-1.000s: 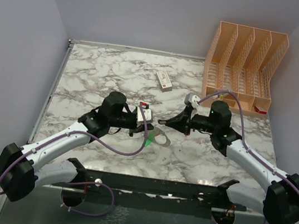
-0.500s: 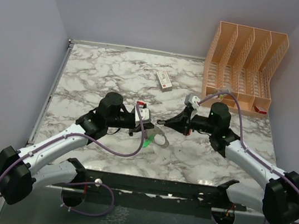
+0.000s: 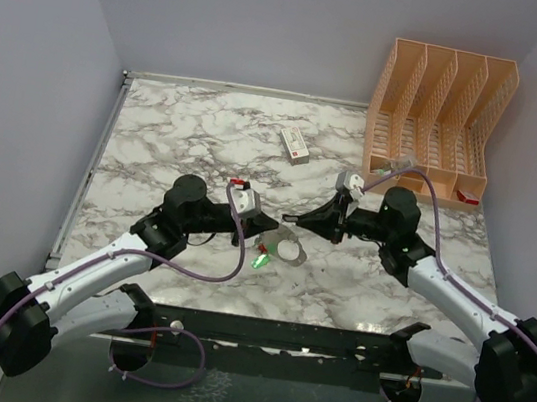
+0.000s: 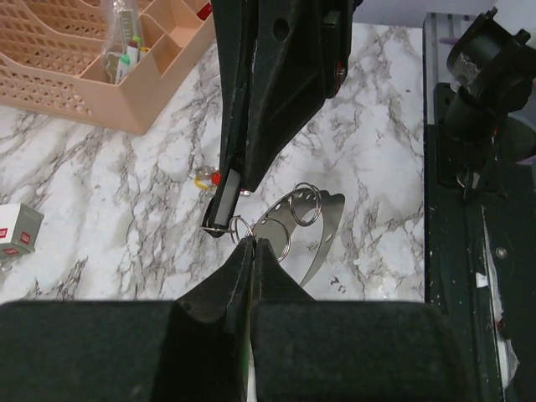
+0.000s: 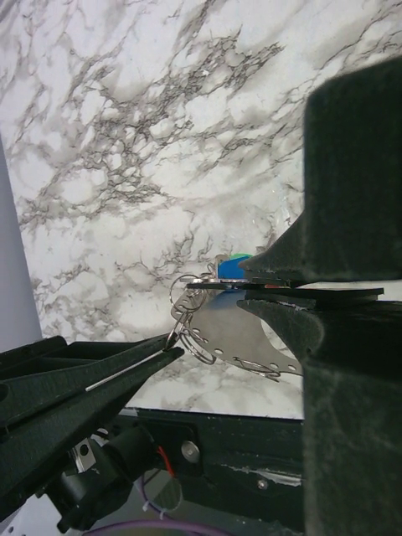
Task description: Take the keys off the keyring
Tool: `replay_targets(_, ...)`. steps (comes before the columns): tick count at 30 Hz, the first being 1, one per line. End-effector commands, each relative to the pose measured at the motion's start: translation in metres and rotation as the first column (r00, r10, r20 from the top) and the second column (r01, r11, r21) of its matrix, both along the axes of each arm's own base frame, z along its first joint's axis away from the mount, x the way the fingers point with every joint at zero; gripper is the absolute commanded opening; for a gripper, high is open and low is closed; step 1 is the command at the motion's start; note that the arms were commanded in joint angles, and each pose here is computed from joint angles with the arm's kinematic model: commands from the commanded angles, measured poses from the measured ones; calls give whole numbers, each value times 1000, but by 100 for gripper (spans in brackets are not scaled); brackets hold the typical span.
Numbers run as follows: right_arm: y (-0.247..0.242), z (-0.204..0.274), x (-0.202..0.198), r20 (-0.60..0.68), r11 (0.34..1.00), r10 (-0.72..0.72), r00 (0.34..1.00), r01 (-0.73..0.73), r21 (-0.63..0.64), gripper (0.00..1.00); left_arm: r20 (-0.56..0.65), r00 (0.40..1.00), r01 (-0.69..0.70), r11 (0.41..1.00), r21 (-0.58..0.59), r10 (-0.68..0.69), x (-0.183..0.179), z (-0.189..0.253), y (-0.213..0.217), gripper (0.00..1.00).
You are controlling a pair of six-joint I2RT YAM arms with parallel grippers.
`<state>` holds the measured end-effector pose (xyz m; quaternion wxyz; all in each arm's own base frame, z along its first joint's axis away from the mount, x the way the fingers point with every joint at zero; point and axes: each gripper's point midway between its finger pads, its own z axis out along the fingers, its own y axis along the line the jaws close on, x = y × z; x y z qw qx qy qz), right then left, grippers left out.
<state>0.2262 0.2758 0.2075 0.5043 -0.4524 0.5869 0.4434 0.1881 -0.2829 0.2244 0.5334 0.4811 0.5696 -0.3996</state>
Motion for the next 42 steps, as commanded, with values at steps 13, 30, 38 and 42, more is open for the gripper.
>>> replay_targets(13, -5, 0, 7, 19, 999, -47, 999, 47, -9, 1, -64, 992, -118, 984, -134, 111, 14, 5, 0, 0)
replay_targets(30, -5, 12, -5, 39, 1000, 5, 999, -4, -9, 1, -76, 968, -253, 913, -321, 241, 3, -11, 31, 9)
replay_targets(38, -2, 17, -14, 56, 999, 34, 998, -33, -14, 1, -78, 971, -238, 918, -317, 225, 6, -6, 24, 35)
replay_targets(42, -3, 22, -16, 72, 1000, 27, 997, -26, -9, 1, -95, 976, -213, 938, -274, 194, 10, -15, 13, 39)
